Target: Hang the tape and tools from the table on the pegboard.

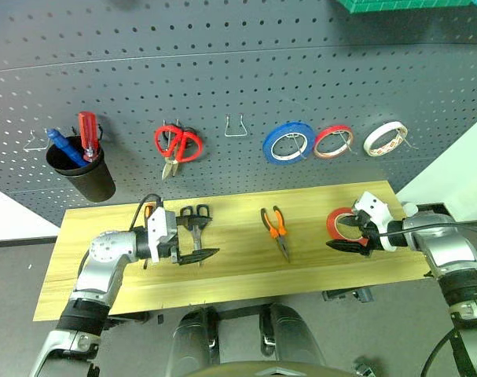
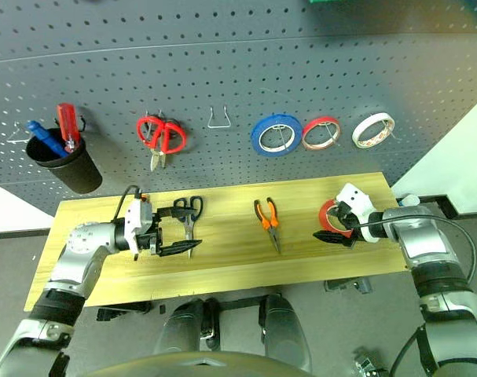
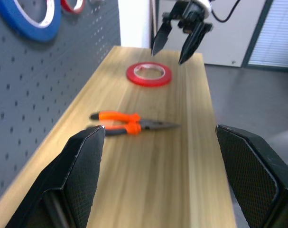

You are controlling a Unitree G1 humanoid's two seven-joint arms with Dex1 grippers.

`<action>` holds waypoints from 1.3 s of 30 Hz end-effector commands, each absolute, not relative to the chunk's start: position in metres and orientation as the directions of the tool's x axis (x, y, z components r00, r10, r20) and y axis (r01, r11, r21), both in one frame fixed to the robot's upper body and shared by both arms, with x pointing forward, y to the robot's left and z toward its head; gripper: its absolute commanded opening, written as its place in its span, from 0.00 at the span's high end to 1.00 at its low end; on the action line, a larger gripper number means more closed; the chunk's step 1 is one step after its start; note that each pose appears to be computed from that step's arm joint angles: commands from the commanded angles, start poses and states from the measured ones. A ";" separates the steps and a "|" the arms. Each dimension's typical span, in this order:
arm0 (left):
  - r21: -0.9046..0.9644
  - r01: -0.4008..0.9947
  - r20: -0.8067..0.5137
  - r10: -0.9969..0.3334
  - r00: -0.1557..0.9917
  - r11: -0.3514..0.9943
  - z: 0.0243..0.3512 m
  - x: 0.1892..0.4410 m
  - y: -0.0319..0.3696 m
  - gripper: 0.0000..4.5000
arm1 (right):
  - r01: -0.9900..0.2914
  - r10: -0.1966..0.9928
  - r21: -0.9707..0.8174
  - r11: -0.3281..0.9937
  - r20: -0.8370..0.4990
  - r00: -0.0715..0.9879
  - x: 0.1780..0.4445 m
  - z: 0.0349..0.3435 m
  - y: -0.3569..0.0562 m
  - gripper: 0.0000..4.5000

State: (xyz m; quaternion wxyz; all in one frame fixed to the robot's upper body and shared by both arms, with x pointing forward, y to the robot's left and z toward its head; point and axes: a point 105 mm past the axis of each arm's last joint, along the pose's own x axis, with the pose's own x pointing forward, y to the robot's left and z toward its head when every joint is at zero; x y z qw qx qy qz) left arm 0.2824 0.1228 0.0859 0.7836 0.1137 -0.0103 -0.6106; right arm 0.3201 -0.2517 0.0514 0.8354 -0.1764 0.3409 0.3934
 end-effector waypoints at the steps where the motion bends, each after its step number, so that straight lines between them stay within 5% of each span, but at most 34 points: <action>1: 0.205 0.957 -0.160 -0.957 0.241 0.206 0.083 0.283 0.111 0.13 | -0.745 0.456 -0.091 0.661 -0.739 0.495 0.336 0.053 -0.255 0.00; 16: 0.235 0.943 -0.169 -0.945 0.279 0.236 0.094 0.277 0.103 0.13 | -0.642 0.262 -0.190 0.743 -0.799 0.540 0.357 0.032 -0.293 0.00; 25: 0.218 0.945 -0.169 -0.945 0.282 0.243 0.095 0.271 0.103 0.13 | -0.661 0.219 -0.130 0.739 -0.882 0.418 0.343 0.005 -0.293 0.00; 29: 0.220 0.944 -0.169 -0.943 0.286 0.246 0.098 0.273 0.103 0.12 | -0.690 0.236 -0.118 0.715 -0.887 0.397 0.342 0.004 -0.285 0.18; 39: 0.212 0.943 -0.164 -0.942 0.294 0.257 0.097 0.273 0.105 0.12 | -0.729 0.234 -0.113 0.675 -0.905 0.357 0.333 -0.004 -0.277 0.85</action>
